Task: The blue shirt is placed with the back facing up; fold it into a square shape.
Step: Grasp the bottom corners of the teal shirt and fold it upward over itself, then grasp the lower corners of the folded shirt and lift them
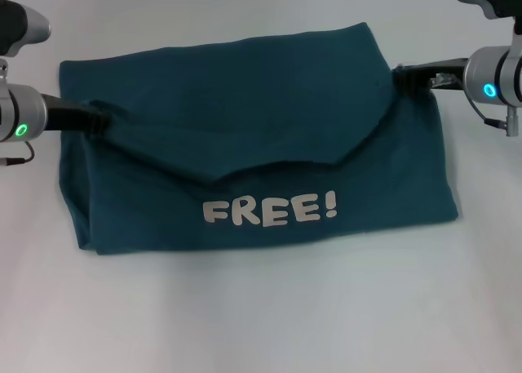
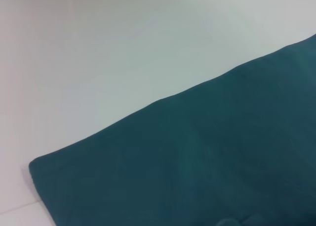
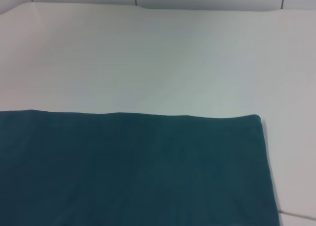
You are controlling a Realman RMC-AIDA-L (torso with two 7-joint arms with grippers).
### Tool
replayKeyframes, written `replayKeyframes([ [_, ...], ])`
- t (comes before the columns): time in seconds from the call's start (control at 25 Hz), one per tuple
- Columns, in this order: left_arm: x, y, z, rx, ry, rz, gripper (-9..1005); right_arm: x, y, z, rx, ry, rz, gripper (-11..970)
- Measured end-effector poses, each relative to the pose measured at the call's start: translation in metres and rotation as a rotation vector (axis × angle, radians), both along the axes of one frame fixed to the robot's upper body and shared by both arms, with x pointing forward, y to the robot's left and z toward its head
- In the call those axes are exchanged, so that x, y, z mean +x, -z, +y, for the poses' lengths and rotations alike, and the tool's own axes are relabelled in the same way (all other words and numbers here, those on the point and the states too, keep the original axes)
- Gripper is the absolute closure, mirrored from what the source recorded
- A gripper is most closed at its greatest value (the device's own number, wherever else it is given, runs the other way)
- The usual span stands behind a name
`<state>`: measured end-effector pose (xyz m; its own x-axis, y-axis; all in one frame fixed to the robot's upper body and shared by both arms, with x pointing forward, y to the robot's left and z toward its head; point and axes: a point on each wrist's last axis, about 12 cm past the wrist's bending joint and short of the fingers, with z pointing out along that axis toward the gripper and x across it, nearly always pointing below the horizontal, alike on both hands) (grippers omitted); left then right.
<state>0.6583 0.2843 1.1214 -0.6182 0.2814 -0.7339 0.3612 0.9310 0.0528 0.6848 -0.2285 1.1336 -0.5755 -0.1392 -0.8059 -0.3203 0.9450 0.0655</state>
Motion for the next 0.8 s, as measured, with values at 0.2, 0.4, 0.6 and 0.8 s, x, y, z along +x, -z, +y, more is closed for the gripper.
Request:
replayKeyframes([
  [0.2,0.001,0.002,0.0,0.001,-0.011,-0.007,795,0.001,-0.001,0.001,-0.003,0.001,-0.008,671],
  [0.4,0.002,0.001,-0.003,-0.006,-0.007,-0.006,522,0.002,-0.003,0.003,-0.003,-0.003,-0.012,461],
  [0.6,0.004,-0.005,0.0,-0.019,-0.011,-0.006,358,0.002,-0.003,0.004,-0.004,-0.008,-0.009,354],
  [0.8,0.005,-0.014,0.003,-0.037,0.002,0.023,255,0.001,-0.002,0.003,-0.004,-0.007,-0.006,247],
])
